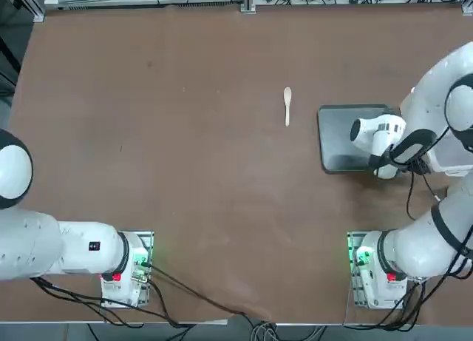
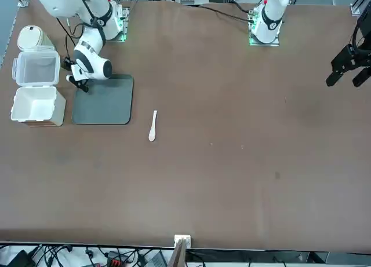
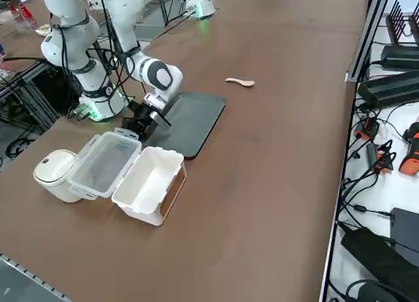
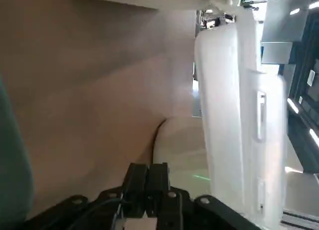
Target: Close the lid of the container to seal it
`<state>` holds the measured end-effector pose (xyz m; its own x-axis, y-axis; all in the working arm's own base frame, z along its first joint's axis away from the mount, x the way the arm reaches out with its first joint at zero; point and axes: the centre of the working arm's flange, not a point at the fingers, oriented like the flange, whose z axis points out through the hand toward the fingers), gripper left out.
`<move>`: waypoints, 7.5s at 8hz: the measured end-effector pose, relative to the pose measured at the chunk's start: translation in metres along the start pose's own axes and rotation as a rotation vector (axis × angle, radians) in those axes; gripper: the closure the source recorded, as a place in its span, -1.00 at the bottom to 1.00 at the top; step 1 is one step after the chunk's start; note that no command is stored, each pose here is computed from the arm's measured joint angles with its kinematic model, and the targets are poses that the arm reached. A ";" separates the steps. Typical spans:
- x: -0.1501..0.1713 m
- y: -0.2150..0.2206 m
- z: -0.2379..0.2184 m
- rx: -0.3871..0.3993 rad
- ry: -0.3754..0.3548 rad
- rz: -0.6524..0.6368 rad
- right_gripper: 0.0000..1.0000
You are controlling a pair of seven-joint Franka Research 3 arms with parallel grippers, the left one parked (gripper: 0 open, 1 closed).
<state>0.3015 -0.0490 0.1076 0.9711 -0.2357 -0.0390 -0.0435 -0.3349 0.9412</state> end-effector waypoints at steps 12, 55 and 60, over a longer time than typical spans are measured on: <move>0.004 0.006 0.005 -0.057 0.019 0.009 0.96; 0.215 0.263 0.056 0.852 0.257 -0.138 0.96; 0.212 0.265 0.055 0.890 0.185 -0.124 0.96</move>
<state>0.4826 -0.2376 0.3309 0.9996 -0.0268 0.0039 -0.0266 -0.9454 0.3249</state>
